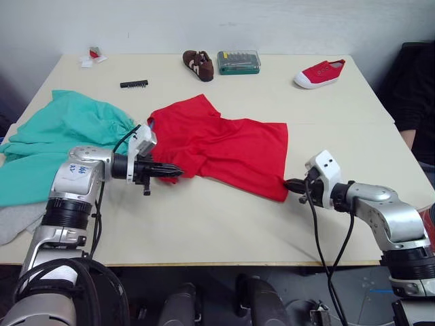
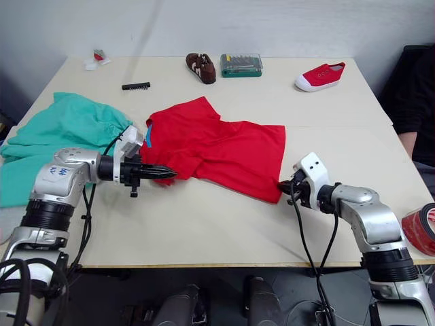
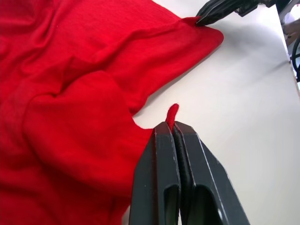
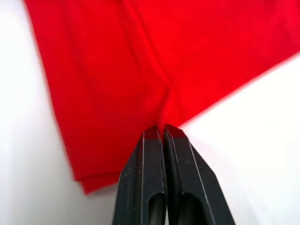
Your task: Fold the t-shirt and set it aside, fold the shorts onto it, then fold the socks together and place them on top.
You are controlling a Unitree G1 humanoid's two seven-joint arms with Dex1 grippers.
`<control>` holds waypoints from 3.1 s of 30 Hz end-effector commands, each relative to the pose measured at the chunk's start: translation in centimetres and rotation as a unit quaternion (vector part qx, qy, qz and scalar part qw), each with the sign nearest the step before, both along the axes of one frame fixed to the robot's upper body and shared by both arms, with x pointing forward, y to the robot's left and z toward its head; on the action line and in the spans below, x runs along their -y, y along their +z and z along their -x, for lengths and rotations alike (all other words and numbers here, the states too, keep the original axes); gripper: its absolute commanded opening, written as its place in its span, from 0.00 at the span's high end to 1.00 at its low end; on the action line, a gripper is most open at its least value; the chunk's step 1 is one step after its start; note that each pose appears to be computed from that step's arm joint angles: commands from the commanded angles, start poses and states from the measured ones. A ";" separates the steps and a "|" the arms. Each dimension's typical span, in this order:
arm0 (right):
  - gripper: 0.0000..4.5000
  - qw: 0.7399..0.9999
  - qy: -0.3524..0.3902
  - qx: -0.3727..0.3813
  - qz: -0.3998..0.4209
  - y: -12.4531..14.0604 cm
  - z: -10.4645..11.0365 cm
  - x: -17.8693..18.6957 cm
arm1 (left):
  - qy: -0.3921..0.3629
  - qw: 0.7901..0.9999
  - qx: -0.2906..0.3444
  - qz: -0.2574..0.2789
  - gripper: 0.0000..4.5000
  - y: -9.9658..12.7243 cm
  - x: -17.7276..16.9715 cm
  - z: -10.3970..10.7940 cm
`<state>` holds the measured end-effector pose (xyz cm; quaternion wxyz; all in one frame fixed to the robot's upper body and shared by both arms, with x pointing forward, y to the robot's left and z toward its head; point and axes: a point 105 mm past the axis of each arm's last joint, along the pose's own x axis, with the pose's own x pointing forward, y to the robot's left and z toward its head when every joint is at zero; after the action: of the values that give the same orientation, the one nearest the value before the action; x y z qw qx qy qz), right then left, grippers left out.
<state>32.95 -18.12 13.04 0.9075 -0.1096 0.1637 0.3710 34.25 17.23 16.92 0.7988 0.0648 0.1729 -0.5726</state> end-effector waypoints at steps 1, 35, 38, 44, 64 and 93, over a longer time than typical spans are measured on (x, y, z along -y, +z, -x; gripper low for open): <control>1.00 0.996 0.046 0.073 0.011 3.6 1.3 -0.4 | -0.002 1.000 0.008 0.020 1.00 2.0 -1.5 1.3; 1.00 0.927 0.323 0.054 0.182 -1.2 15.4 3.2 | 0.019 0.965 -0.261 -0.017 1.00 -0.8 -9.9 17.9; 1.00 0.952 0.287 0.026 0.102 0.8 14.6 2.3 | 0.042 0.973 -0.227 0.022 1.00 0.6 -9.9 15.4; 1.00 0.971 0.238 -0.005 0.039 1.8 12.2 2.5 | 0.104 0.981 -0.135 0.091 1.00 3.1 -9.7 8.4; 1.00 0.987 0.104 -0.118 -0.038 -0.8 9.1 3.8 | 0.173 0.979 -0.092 0.066 1.00 -1.0 -6.2 0.5; 0.57 0.995 0.032 -0.078 -0.057 1.2 8.7 5.2 | 0.170 0.977 -0.070 0.106 0.37 2.4 -8.8 2.8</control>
<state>24.50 -23.69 12.87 0.8816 -0.0233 0.2347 0.4089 32.24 25.74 18.25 0.8741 -0.1020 0.1904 -0.4351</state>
